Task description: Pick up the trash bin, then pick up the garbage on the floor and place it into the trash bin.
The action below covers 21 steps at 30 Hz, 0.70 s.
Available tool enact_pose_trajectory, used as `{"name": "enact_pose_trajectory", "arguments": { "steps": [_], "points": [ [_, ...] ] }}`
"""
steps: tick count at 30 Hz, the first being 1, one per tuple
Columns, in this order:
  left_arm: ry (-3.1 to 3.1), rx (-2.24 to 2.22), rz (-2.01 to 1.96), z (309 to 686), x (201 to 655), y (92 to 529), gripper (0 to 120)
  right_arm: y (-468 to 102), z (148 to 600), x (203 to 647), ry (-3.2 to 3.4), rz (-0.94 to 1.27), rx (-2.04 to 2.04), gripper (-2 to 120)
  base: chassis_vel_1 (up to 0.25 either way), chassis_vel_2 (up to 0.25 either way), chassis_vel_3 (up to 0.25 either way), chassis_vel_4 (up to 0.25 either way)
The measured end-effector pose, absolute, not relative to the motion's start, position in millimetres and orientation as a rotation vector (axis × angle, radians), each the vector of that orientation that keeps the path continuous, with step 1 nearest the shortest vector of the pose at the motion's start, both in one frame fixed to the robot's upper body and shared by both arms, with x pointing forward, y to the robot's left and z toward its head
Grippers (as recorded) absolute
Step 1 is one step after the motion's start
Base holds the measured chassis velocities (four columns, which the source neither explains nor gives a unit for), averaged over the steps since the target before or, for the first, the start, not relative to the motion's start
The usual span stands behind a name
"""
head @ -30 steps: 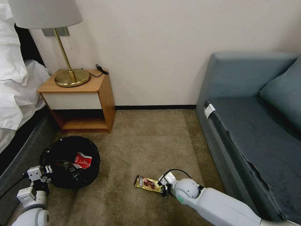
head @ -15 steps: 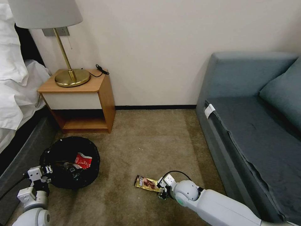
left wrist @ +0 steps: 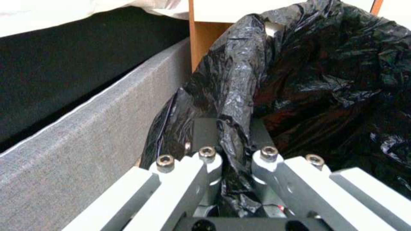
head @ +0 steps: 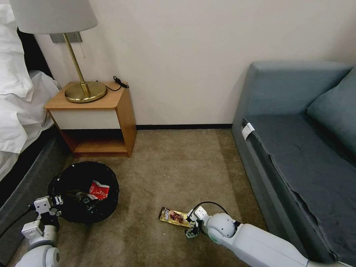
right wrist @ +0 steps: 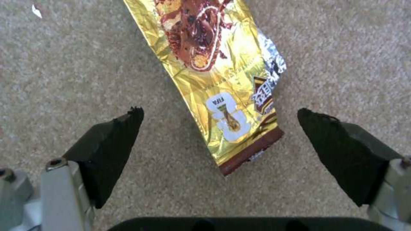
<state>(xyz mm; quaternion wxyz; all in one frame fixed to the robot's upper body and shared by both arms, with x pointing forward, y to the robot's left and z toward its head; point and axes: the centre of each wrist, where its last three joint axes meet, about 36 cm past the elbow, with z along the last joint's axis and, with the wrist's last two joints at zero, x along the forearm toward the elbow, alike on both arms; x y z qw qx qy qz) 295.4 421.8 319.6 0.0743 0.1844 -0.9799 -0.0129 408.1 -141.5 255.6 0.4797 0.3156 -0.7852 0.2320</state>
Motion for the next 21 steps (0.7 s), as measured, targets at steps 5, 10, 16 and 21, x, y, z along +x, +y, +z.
{"name": "enact_pose_trajectory", "arguments": {
  "steps": [5, 10, 16, 21],
  "points": [
    [-2.940, 0.552, -0.038, 319, 296, 422, 3, -142, 253, 409, -1.915, 0.568, 0.766, 93, 0.000, 0.000, 0.000, 0.000],
    [-2.941, 0.551, -0.035, 319, 296, 422, 3, -144, 250, 409, -1.912, 0.574, 0.757, 93, 0.000, 0.000, 0.000, 0.000],
    [-2.940, 0.550, -0.034, 319, 296, 422, 3, -145, 246, 410, -1.907, 0.575, 0.753, 89, 0.000, 0.000, 0.000, 0.000],
    [-2.939, 0.550, -0.033, 319, 296, 422, 3, -146, 244, 412, -1.905, 0.574, 0.747, 78, 0.000, 0.000, 0.000, 0.000]
  ]
}}
